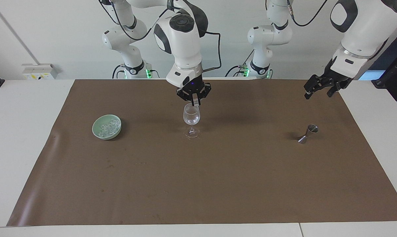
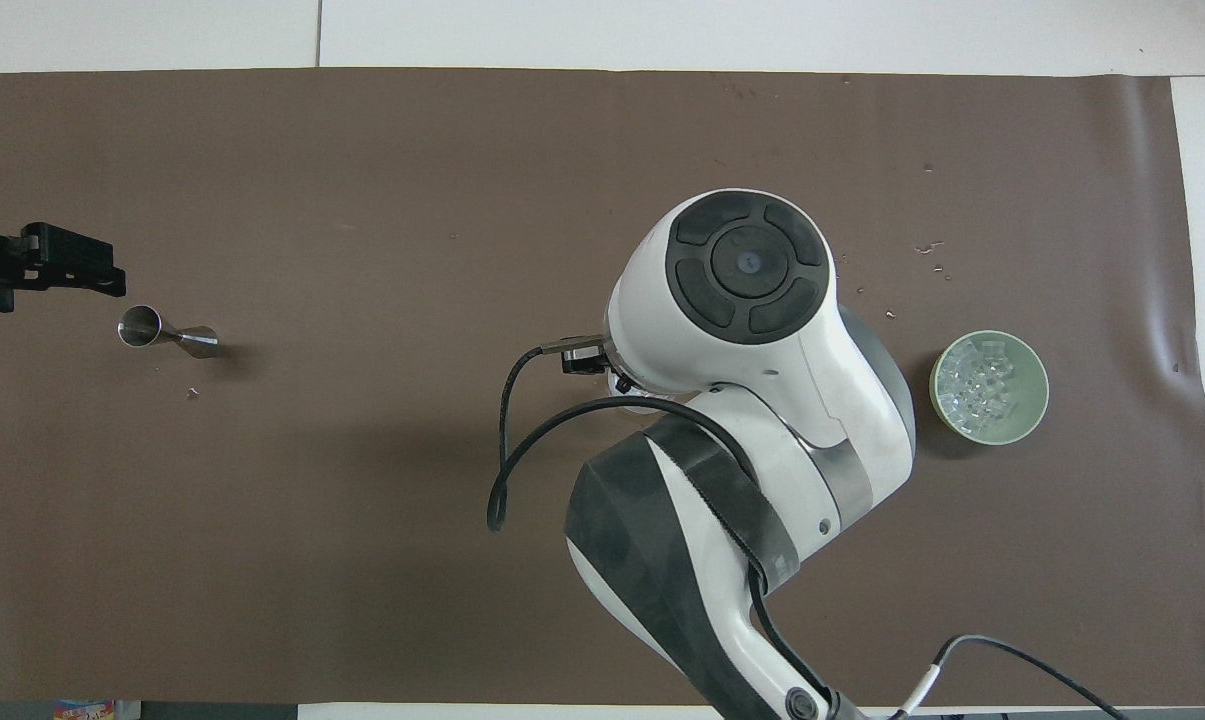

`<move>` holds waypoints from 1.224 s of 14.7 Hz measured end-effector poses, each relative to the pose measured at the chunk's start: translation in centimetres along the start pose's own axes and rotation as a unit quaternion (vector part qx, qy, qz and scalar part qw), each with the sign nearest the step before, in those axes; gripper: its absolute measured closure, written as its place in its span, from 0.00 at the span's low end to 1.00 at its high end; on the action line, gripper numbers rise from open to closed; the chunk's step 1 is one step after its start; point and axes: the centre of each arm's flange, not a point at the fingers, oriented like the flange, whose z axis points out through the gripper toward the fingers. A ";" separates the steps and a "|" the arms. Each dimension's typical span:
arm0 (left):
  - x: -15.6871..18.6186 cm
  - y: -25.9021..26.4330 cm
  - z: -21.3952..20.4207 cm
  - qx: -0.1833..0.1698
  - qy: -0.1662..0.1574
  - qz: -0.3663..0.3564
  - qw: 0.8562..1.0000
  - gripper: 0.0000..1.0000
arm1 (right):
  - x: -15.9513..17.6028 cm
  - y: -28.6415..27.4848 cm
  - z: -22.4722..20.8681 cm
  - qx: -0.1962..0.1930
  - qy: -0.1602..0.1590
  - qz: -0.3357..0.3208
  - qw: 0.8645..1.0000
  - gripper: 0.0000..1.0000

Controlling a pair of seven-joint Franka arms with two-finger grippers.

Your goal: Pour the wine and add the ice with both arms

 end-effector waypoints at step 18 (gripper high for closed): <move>-0.9 -0.4 0.8 0.002 -0.034 0.032 0.999 0.00 | -1.7 1.2 2.6 -0.017 -0.023 0.000 1.000 0.67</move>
